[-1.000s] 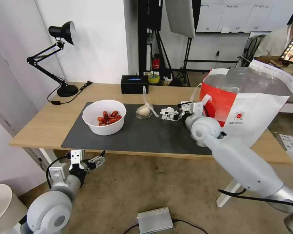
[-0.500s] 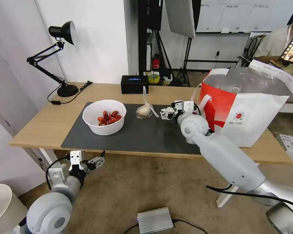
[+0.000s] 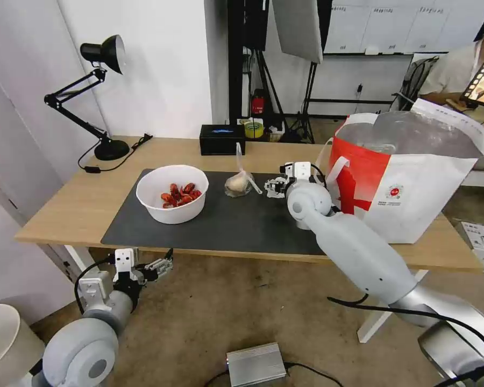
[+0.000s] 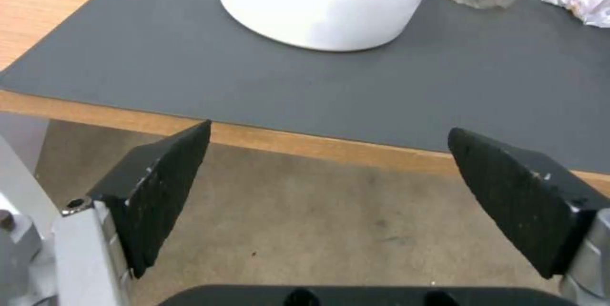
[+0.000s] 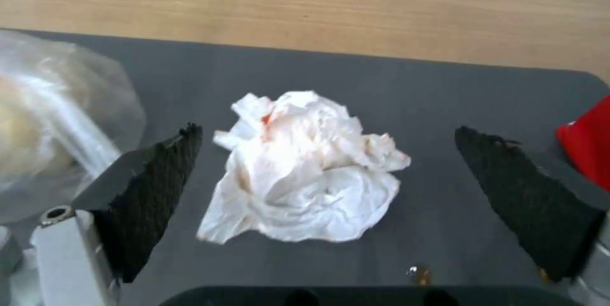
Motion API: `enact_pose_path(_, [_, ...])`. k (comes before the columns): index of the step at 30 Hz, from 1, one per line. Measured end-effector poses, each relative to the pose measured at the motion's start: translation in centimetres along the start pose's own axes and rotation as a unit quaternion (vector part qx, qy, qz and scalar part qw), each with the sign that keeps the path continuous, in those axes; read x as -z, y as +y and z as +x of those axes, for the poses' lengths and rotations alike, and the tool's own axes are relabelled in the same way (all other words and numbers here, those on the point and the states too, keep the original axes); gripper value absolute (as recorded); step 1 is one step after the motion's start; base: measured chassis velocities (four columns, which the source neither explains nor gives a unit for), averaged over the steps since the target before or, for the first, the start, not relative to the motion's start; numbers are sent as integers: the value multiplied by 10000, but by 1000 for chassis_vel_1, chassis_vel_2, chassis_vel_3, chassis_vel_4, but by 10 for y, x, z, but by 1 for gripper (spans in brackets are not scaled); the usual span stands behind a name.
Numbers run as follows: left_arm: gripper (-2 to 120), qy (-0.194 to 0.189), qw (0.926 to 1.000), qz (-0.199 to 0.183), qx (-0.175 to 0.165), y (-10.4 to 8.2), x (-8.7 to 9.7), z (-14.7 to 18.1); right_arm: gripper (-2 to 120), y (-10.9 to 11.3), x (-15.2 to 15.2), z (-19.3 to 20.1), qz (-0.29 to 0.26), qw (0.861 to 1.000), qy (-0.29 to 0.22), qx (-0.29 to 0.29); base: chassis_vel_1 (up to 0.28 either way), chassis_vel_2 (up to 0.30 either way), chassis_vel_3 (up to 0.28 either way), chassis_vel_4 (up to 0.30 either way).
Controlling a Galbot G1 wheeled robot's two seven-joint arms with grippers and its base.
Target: Pick up the trash from the table and place it into the takeout bag.
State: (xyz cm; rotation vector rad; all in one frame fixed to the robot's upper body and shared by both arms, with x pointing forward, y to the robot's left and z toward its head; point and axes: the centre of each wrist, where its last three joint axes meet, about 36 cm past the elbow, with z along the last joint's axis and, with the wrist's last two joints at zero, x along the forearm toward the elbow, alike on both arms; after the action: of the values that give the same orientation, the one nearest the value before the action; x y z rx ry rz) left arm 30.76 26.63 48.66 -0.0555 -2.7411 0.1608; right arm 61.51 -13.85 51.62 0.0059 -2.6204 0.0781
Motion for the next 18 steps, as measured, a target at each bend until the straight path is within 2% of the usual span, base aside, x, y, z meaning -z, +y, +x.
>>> enact_pose_path(18, [100, 52, 10000, 34, -30, -1, -3, -2, 100, 11, 13, -30, -45, 9995, 223, -209, 0, 0, 0, 0])
